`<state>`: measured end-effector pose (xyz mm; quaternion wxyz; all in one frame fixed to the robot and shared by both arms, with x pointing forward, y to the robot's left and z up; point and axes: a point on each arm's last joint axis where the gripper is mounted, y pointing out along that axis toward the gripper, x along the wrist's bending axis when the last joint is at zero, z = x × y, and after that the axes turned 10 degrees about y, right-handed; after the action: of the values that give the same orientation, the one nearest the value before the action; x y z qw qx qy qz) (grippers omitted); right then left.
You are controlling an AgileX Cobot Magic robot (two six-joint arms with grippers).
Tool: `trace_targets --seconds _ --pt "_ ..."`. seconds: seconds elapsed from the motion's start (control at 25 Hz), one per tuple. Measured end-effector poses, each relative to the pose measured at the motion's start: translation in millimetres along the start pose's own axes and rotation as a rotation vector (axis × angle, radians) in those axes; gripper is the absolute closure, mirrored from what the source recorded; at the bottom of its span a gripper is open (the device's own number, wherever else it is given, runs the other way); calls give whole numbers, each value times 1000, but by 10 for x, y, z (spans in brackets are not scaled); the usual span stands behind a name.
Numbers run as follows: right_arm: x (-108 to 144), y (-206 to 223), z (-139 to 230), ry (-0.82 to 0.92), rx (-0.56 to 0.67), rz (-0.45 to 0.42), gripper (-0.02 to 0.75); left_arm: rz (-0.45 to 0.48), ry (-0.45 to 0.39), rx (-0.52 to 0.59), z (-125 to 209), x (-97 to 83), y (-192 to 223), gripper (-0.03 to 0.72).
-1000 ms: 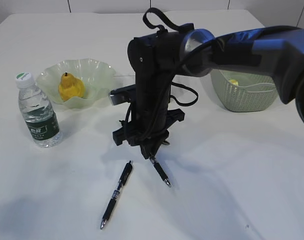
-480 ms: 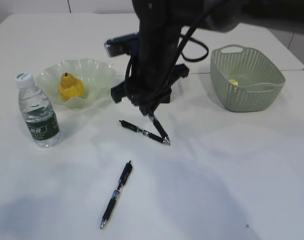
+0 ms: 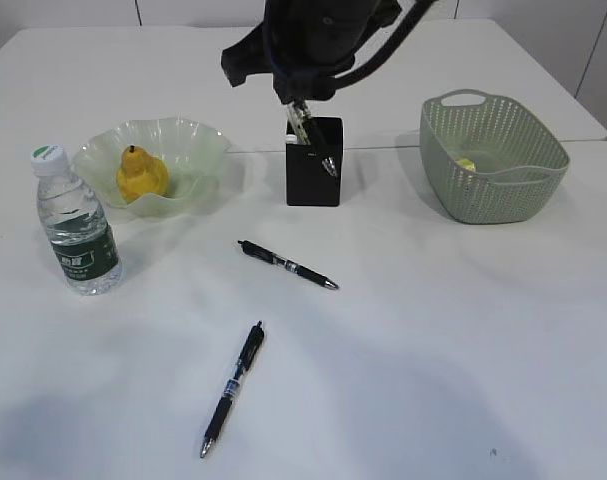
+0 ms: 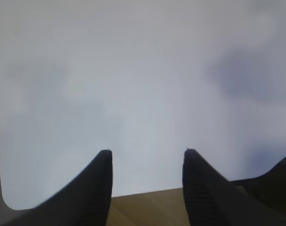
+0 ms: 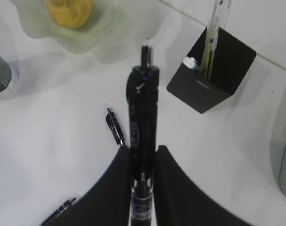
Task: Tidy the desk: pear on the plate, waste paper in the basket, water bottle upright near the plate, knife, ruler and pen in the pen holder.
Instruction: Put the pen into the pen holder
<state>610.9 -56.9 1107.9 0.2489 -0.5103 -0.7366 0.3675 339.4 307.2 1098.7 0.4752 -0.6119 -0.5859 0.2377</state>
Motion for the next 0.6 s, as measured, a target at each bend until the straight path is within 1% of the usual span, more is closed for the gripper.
trace_targets --seconds 0.12,0.32,0.48,0.6 --pt "-6 4 29 -11 -51 -8 624 -2 1 0 0 1 0 348" --pt "-48 -23 134 -62 -180 -16 624 -2 1 0 0 1 0 348" --pt "-196 -25 250 -66 -300 -37 624 -3 1 -12 -11 3 0 348" --pt "-348 62 317 -52 -379 -46 624 -6 1 -32 -29 6 -1 348"
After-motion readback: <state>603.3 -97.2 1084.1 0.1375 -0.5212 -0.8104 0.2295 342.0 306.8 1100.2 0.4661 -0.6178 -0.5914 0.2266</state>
